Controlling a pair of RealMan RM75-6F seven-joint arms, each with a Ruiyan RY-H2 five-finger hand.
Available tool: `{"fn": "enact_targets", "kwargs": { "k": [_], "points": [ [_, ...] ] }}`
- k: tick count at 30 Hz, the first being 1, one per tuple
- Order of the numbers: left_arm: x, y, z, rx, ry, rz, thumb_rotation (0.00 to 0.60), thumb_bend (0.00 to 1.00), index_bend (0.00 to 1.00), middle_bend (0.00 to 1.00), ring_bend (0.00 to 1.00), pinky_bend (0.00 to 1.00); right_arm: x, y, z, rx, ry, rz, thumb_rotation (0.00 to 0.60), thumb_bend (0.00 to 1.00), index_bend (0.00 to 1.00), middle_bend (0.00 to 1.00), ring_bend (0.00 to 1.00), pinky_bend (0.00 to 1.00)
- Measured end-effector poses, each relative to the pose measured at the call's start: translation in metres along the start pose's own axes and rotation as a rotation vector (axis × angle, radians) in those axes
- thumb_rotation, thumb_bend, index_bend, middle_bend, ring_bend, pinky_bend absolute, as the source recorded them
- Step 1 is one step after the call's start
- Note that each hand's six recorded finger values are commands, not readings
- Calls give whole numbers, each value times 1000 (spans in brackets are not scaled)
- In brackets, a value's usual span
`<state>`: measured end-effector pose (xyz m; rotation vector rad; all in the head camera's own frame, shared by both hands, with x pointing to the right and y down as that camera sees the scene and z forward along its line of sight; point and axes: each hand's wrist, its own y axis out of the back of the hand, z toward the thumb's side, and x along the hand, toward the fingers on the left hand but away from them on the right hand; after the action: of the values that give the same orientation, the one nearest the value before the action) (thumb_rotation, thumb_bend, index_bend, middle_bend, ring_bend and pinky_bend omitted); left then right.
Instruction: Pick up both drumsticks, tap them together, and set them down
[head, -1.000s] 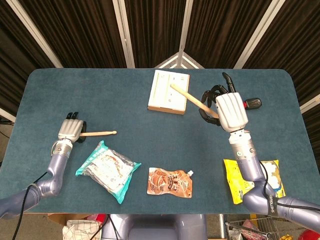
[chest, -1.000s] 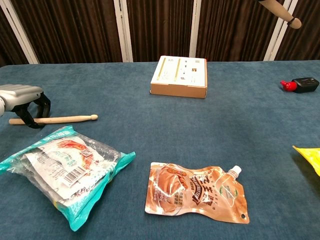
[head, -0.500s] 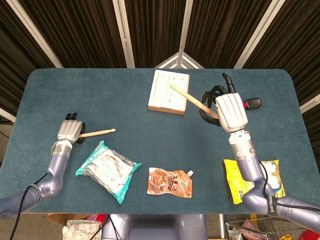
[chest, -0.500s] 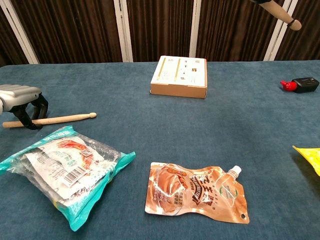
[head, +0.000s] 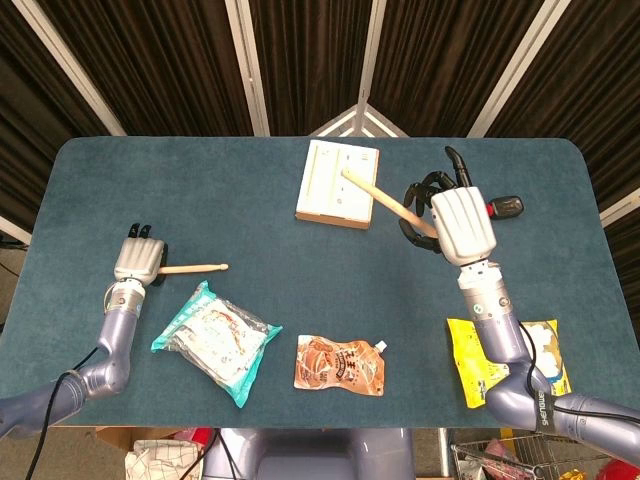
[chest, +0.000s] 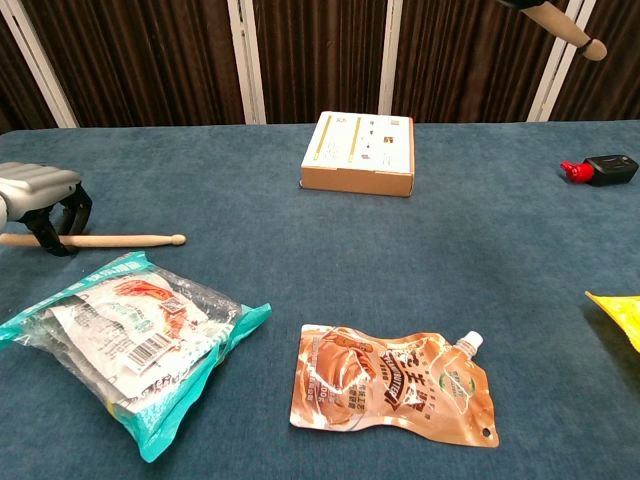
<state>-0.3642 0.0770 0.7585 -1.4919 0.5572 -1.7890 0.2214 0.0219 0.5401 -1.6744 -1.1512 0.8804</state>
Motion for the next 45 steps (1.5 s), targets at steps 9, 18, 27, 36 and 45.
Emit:
{"fn": "enact_targets", "kwargs": {
  "k": [9,18,27,36,45],
  "points": [
    [-2,4,-4,31,19,25,600,422,643,627,103,0,1,-2,0,12,3,2,600,390,688,670,370,0],
    [-4,11,-10,55,33,66,600,422,647,627,103,0,-1,-1,1,17,4,-3,600,390,688,670,370,0],
    [-11,37,-12,-1,0,193,600,422,651,627,103,0,-3,-1,4,18,4,-8,600,391,688,670,370,0],
    [-42,96,-8,-114,-156,450,600,420,652,626,103,0,-5,-9,4,25,-13,5,600,411,688,674,379,0],
    [-87,141,-5,-263,-328,594,600,419,657,626,103,0,-23,-20,6,9,-5,-9,600,414,688,676,386,0]
  ]
}}
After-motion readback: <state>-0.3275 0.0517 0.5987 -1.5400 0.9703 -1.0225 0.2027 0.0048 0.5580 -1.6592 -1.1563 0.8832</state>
